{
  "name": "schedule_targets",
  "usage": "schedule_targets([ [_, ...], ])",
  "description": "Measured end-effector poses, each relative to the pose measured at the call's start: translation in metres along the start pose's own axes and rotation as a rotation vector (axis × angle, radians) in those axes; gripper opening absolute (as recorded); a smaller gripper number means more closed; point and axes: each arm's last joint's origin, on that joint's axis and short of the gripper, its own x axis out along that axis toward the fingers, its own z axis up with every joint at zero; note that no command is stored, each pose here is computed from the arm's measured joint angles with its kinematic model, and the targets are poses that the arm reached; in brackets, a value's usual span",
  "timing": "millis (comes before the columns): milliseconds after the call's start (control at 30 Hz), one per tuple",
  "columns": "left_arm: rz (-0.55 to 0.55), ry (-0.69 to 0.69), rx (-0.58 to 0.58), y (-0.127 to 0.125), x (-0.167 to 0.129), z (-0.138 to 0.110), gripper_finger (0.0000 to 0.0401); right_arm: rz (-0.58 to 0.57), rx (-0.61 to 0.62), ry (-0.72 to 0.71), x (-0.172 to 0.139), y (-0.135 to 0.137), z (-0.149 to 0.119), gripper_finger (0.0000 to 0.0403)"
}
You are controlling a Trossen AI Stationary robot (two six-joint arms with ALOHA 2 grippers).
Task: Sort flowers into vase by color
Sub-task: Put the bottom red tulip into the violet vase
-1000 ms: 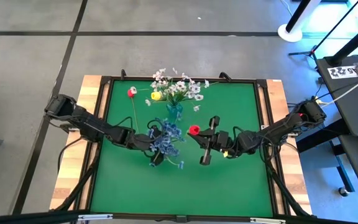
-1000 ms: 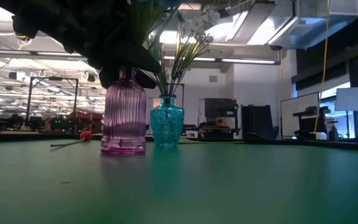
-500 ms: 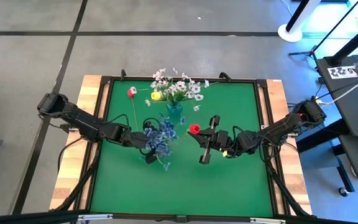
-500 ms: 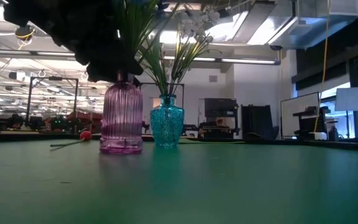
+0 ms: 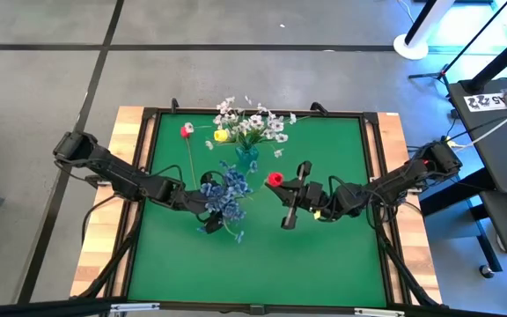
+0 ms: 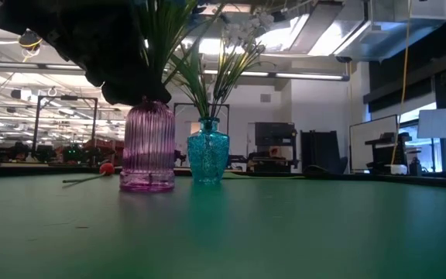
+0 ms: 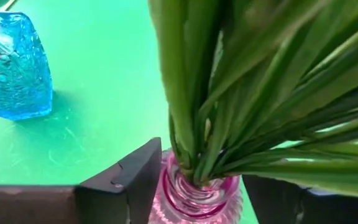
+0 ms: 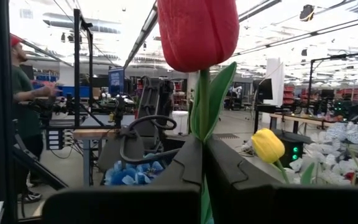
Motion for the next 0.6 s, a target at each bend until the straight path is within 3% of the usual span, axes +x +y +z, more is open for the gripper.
schedule_targets([
  [267,0.010,-0.003,0.024,0.001,-0.001,0.000,0.0177,0.012,-0.009,0.014,0.006,0.002,0.004,0.0003],
  [467,0.009,-0.032,-0.003,-0.001,0.003,0.001,0.0119,0.054,0.035,0.037,0.010,-0.001,0.002,0.0003],
  [600,-0.029,-0.073,-0.004,-0.008,0.014,0.001,0.0119,0.051,0.040,0.031,0.015,-0.007,0.001,0.0003],
])
